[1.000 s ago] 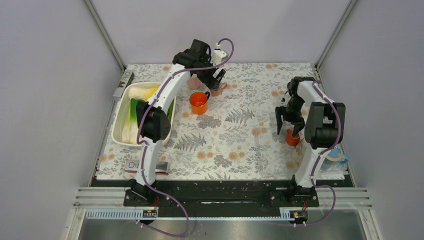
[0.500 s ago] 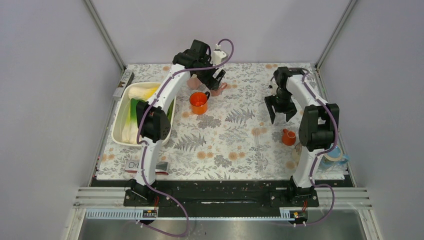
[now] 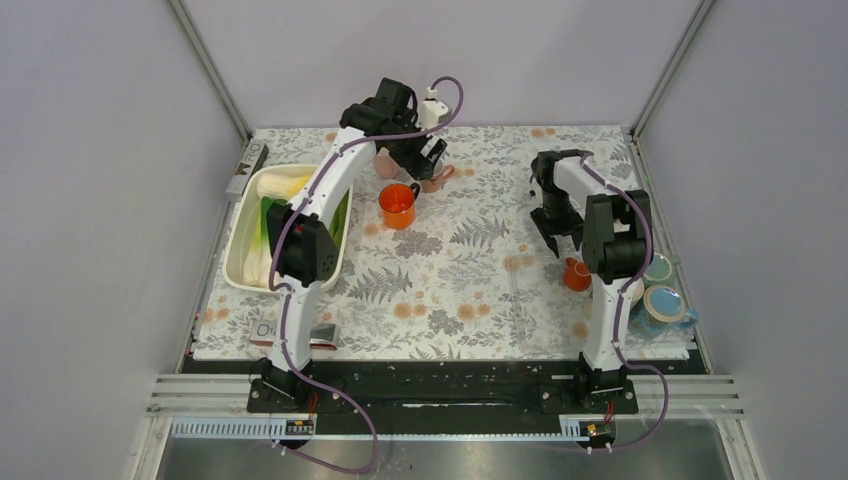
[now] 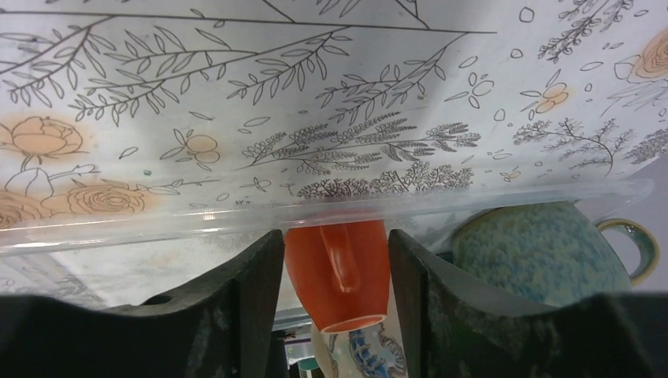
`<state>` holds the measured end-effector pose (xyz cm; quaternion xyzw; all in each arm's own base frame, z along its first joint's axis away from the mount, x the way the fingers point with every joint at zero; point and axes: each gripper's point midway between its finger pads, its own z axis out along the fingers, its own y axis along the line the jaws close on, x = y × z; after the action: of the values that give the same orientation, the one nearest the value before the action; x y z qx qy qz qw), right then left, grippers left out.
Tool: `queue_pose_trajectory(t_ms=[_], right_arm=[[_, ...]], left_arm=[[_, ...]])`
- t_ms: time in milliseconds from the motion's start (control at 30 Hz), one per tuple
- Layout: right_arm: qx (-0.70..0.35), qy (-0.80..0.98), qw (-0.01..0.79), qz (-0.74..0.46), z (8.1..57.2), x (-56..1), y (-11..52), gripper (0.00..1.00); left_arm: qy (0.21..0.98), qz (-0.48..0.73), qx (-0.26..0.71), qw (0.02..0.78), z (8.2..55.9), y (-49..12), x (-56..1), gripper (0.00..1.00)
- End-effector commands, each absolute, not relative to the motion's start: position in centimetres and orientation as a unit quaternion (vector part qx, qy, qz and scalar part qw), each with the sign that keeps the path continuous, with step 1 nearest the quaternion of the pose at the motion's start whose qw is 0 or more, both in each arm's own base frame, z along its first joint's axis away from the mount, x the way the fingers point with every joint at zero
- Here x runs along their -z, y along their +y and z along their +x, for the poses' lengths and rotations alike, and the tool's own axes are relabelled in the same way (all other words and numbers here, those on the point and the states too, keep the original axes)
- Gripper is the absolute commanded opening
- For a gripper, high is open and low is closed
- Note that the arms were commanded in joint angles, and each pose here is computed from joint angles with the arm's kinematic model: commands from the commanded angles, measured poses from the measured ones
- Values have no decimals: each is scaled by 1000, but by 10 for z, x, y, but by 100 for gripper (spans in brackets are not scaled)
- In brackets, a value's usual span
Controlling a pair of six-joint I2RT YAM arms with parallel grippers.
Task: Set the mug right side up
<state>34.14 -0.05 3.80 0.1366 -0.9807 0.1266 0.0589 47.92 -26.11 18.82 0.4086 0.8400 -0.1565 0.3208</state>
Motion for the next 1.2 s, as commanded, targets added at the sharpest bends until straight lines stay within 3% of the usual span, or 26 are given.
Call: queue_pose_trajectory(t_ms=[0,267,400,533,667,833,967,1067,1167], right_arm=[[-146,-976,67,149,340,-30,-9,57],[-157,-972,82,154,319,-21,-16,51],[-146,-973,91,154,318,-14,-13,35],[-144,-976,71,145,329,-24,-10,3],[-116,-984,29,132,342,-52,3,0],[-5,-987,-108,120,373,-129,50,0],[113,-944,-305,54,414,-242,99,0],[230,-864,-448,6,434,-327,138,0],[343,-780,-523,-21,436,-388,167,0]], left_arm=[[823,409,157,362,476,-258,-229,88],[822,410,154,363,476,-255,-231,88],[821,410,157,364,476,-255,-232,88],[822,408,158,365,477,-254,-234,88],[821,407,164,365,475,-254,-237,88],[812,394,204,379,468,-257,-263,88],[785,390,262,404,451,-264,-305,90],[750,400,336,405,423,-279,-337,91],[713,398,427,389,393,-296,-372,92]])
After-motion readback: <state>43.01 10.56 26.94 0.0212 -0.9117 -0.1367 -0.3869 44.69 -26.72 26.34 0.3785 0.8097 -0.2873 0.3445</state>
